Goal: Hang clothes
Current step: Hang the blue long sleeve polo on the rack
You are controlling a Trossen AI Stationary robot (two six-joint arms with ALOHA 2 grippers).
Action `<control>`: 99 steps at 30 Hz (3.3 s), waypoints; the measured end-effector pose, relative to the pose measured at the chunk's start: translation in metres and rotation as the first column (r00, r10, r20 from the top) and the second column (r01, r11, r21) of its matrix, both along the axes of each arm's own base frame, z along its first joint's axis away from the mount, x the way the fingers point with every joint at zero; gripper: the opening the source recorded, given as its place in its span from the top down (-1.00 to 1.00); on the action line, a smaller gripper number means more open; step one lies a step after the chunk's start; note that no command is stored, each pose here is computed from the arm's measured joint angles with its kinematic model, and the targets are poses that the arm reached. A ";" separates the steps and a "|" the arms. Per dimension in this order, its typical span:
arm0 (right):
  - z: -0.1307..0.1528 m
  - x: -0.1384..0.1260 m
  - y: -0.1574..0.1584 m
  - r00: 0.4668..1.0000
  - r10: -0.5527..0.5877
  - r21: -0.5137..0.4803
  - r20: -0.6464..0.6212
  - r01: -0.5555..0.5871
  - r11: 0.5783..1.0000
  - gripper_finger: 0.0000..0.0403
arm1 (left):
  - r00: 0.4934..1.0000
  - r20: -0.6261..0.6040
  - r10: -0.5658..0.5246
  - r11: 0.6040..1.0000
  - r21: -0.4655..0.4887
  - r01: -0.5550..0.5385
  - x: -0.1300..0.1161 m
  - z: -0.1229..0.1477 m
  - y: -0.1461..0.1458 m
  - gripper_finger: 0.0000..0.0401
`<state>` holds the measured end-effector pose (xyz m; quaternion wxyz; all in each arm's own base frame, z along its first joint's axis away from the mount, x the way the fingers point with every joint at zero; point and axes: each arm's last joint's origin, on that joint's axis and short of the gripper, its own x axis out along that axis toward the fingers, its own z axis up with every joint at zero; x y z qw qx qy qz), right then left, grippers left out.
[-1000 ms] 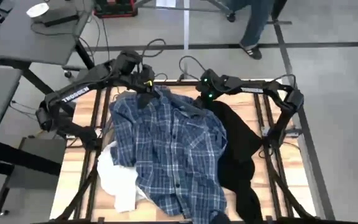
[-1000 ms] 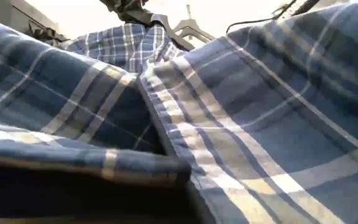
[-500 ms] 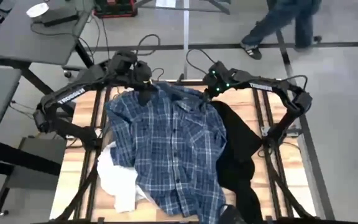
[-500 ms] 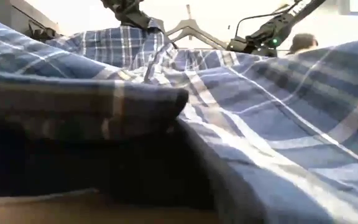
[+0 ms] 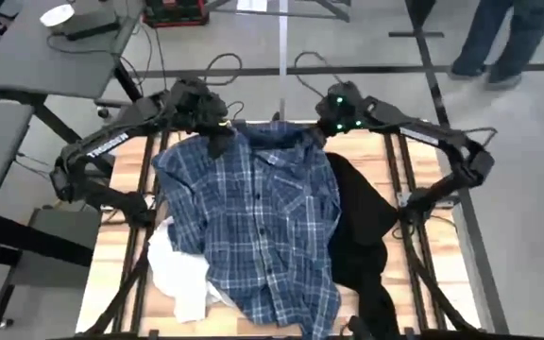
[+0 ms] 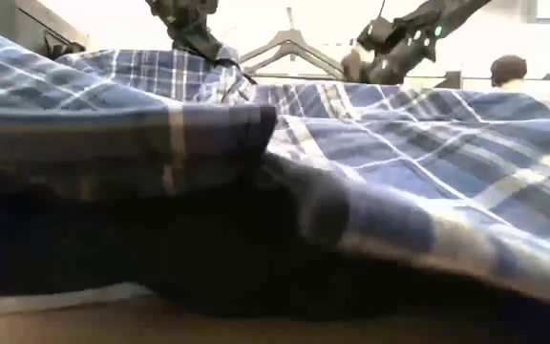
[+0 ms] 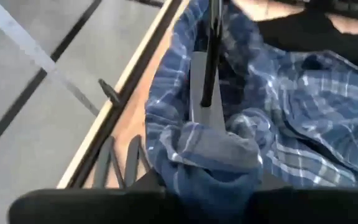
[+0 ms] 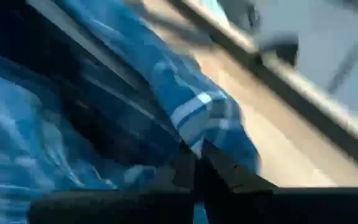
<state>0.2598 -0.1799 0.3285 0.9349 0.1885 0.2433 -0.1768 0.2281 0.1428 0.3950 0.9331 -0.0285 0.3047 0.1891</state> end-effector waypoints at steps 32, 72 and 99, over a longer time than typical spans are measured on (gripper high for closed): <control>0.124 0.013 0.092 0.946 0.323 -0.353 -0.007 -0.304 0.885 -0.09 | 0.947 0.264 -0.184 0.963 0.239 0.121 0.019 0.027 0.008 0.84; 0.104 0.009 0.023 0.904 0.347 -0.286 -0.249 -0.411 0.866 0.07 | 0.871 0.383 -0.308 0.942 0.252 0.222 0.008 0.048 -0.008 0.84; 0.120 -0.012 0.010 0.928 0.342 -0.327 -0.145 -0.371 0.869 0.86 | 0.959 0.197 -0.205 0.974 0.140 0.179 0.003 0.025 -0.008 0.51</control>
